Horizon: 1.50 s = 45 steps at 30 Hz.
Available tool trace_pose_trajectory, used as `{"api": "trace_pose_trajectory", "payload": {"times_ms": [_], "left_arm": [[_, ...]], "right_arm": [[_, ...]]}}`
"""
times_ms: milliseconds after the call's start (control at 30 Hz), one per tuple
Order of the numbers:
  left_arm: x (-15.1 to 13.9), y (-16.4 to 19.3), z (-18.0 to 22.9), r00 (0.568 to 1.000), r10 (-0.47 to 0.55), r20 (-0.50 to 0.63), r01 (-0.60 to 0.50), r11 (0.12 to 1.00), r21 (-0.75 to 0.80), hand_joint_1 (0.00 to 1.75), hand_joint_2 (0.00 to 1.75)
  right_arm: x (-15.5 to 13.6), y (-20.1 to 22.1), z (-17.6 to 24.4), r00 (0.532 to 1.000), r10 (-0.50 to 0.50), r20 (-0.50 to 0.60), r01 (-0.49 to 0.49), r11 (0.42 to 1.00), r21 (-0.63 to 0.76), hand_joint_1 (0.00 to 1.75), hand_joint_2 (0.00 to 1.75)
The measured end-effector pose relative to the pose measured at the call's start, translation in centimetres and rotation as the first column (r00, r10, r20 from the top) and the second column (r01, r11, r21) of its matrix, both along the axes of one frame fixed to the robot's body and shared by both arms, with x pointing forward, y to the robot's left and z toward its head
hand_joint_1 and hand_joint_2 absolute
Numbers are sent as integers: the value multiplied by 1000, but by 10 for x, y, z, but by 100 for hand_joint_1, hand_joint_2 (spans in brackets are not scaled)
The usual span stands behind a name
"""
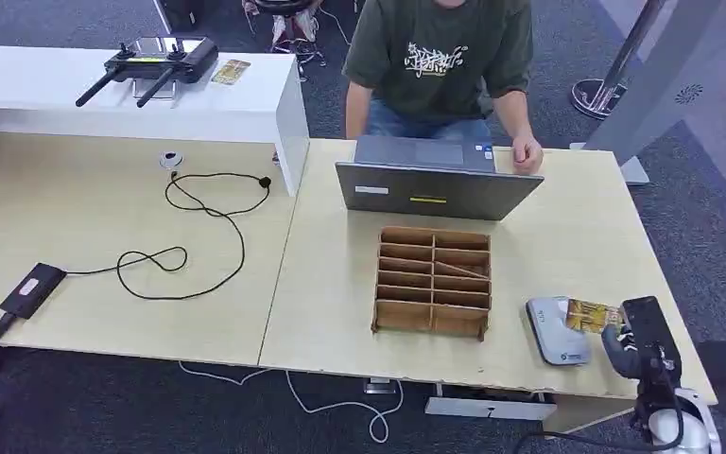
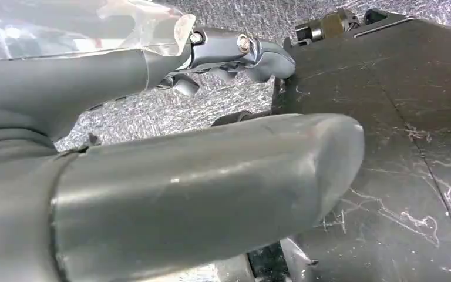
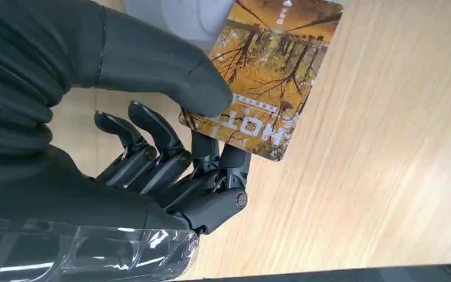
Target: Pass the card to the sensor for recognition and then transmit it.
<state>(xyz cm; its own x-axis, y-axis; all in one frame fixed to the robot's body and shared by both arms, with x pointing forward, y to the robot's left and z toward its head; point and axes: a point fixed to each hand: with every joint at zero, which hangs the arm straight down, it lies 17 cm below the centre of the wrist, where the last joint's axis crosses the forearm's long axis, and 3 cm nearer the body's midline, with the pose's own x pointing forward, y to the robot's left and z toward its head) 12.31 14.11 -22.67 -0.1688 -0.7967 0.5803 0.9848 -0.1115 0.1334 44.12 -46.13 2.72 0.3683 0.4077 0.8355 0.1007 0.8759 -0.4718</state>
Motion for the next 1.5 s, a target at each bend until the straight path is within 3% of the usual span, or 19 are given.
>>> {"api": "trace_pose_trajectory", "payload": {"times_ms": [500, 733, 1233, 1500], "left_arm": [[0, 1, 0, 1000, -4, 2, 4, 1000, -5, 0, 0], [-1, 2, 0, 1000, -4, -2, 4, 1000, -5, 0, 0], [-1, 2, 0, 1000, -1, -4, 1, 1000, -5, 0, 0], [-1, 1, 0, 1000, 3, 1, -3, 1000, -9, 0, 0]], "right_arm": [[-14, -20, -26, 991, 41, -126, -43, 999, -12, 175, 175], [-7, -27, -31, 985, 38, -168, -47, 998, -51, 175, 175], [-6, -36, -36, 982, 14, -190, -31, 996, -89, 175, 175], [4, -37, -23, 994, -1, -112, -13, 992, -122, 175, 175]]}}
